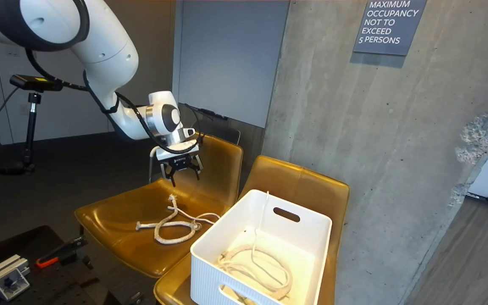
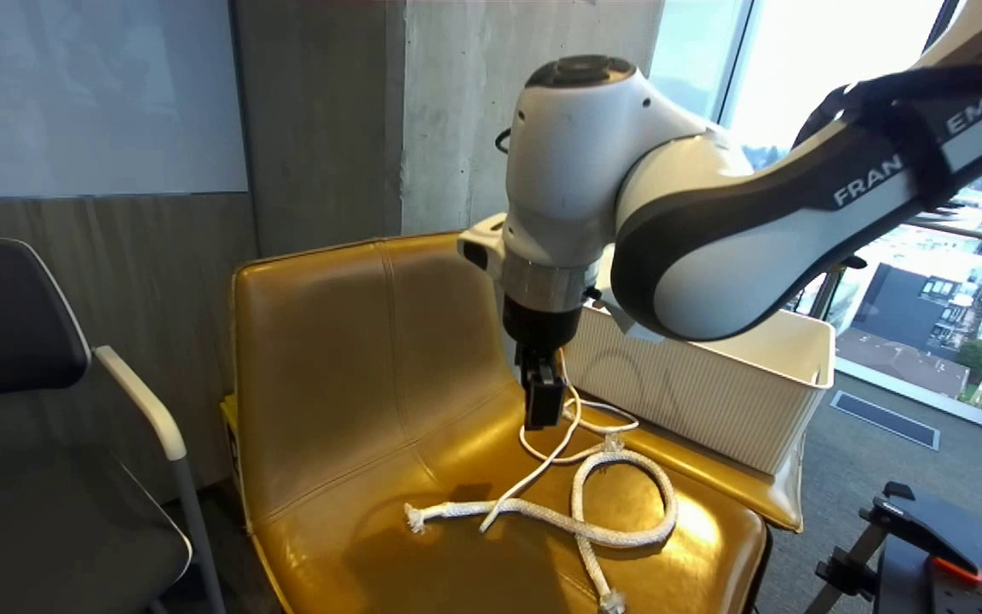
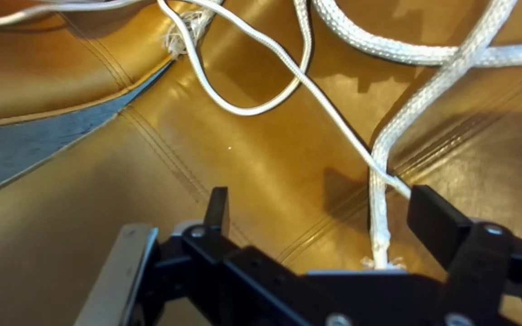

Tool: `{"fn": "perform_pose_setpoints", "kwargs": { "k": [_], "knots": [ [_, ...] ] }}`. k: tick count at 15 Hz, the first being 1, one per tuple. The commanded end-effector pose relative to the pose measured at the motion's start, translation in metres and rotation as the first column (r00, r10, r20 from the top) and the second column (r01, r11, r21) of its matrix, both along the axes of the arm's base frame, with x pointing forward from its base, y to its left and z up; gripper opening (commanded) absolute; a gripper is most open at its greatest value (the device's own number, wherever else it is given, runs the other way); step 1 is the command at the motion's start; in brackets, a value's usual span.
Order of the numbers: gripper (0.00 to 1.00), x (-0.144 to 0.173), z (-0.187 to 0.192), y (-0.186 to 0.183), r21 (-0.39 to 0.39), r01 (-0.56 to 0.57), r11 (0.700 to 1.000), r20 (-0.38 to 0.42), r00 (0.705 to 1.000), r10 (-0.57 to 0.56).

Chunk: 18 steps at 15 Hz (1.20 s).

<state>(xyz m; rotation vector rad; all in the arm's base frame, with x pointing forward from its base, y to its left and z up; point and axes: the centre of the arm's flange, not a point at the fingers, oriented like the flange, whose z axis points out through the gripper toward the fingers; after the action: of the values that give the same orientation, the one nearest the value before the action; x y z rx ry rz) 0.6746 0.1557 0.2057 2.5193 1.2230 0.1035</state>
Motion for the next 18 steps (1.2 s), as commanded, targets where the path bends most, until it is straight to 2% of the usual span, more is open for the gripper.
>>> {"fn": "perform_pose_setpoints", "kwargs": {
  "k": [1, 5, 9, 17, 18],
  "knots": [
    [1.00, 0.015, -0.039, -0.032, 0.034, -0.149, 0.988, -0.130, 0.980, 0.153],
    [1.00, 0.019, -0.070, -0.061, 0.059, -0.247, 0.967, -0.273, 0.928, 0.253],
    [1.00, 0.023, -0.099, -0.075, 0.082, -0.327, 0.941, -0.356, 0.873, 0.334],
    [1.00, 0.029, -0.136, -0.089, 0.050, -0.463, 0.885, -0.389, 0.807, 0.444],
    [0.75, 0.029, -0.138, -0.086, 0.048, -0.462, 0.886, -0.391, 0.807, 0.442]
  ]
}}
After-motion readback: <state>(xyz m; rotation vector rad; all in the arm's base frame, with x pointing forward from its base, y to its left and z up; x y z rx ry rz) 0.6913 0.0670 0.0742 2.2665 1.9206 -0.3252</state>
